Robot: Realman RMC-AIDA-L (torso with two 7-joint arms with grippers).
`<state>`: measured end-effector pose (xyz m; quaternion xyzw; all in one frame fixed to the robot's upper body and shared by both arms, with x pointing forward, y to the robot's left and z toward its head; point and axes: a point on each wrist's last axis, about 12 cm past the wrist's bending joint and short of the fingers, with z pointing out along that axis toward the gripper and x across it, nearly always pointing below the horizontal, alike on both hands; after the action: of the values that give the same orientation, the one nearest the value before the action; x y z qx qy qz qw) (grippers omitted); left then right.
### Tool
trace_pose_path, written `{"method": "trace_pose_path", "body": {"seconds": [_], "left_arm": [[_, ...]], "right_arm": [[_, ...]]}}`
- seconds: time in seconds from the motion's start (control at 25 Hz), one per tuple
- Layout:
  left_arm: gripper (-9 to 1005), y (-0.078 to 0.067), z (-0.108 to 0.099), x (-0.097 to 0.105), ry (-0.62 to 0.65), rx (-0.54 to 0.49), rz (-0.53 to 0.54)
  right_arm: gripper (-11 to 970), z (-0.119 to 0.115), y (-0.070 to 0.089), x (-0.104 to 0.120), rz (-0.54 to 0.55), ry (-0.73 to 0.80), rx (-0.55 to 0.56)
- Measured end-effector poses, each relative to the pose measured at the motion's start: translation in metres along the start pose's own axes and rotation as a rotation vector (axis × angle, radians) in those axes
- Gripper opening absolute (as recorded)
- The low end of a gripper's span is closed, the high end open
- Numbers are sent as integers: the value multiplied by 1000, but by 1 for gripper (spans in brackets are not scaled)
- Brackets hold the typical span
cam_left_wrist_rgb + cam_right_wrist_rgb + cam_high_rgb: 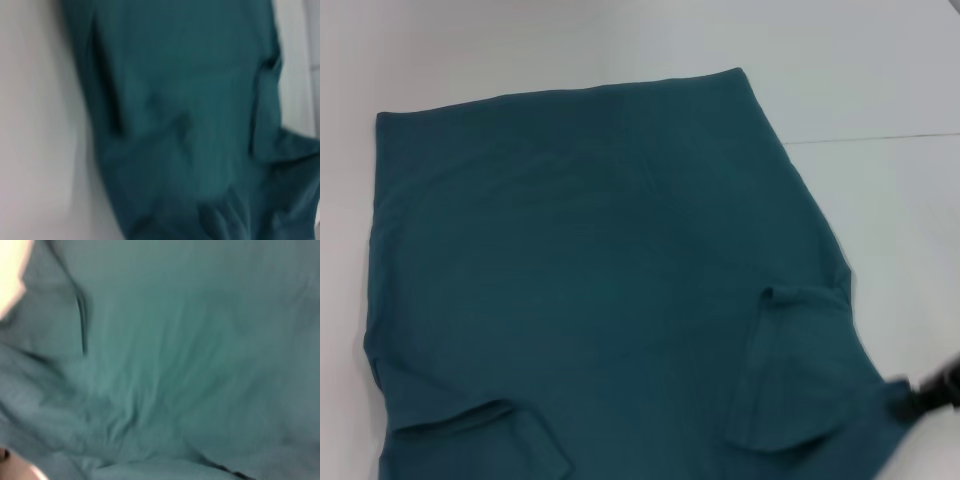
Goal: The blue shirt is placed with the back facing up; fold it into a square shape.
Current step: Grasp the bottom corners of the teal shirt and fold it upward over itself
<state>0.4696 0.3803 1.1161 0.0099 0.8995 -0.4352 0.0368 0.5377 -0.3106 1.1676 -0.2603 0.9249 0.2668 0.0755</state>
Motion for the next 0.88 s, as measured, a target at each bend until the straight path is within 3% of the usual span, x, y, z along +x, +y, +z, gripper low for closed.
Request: {"method": "trace_pose_path", "body": {"seconds": [0.24,0.64,0.88], "left_arm": [[23,-22,-25,-35,-128,21,115],[24,-52,-42,-73,-215,34,254],[24,-59,-49,-97,-346,-12,303]], "right_arm": [[66,-22,-2,-19,-36,-141,0],[65,-45,-3,-39,-30,-317,36],[65,-56,-12,-52,4,-477,84]]}}
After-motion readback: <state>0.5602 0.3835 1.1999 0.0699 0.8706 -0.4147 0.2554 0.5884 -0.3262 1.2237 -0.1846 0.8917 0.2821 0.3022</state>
